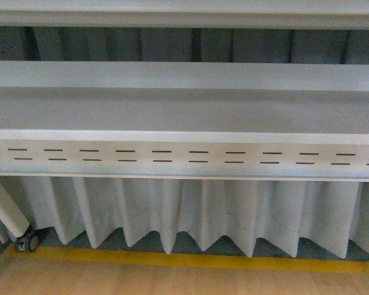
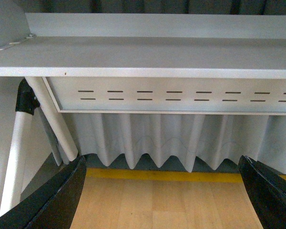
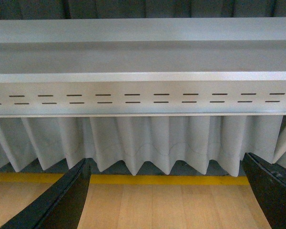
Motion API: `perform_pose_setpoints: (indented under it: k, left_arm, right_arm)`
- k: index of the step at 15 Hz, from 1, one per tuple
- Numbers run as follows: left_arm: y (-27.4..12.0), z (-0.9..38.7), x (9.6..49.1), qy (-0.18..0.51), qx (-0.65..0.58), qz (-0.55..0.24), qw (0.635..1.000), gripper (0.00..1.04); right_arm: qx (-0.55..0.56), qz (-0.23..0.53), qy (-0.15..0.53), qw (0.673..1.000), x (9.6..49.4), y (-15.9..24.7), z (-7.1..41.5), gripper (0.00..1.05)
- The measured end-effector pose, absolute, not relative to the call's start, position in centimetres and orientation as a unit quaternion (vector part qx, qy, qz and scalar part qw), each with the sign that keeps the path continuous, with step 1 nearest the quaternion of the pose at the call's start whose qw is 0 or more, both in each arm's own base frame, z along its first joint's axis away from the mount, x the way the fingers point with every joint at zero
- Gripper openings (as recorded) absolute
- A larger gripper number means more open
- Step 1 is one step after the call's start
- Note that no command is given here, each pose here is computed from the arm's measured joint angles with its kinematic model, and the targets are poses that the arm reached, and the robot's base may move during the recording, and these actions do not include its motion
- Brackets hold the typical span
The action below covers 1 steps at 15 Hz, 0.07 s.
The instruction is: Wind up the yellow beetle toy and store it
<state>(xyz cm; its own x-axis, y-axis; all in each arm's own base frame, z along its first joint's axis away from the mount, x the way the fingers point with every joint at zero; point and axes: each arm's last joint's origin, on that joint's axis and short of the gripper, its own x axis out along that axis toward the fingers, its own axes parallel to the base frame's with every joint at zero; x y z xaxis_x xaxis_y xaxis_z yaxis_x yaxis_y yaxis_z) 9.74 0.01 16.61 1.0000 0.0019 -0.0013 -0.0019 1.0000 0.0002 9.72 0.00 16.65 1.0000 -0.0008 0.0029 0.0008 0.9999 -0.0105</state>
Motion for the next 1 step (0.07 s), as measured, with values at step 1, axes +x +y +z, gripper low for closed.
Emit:
perform_pose_setpoints:
  k: [1]
  left_arm:
    - [0.01, 16.61, 9.74, 0.001, 0.0, 0.001, 1.0, 0.98]
  right_arm:
    - [-0.005, 0.0, -0.001, 1.0, 9.72, 0.0, 16.65, 0.98]
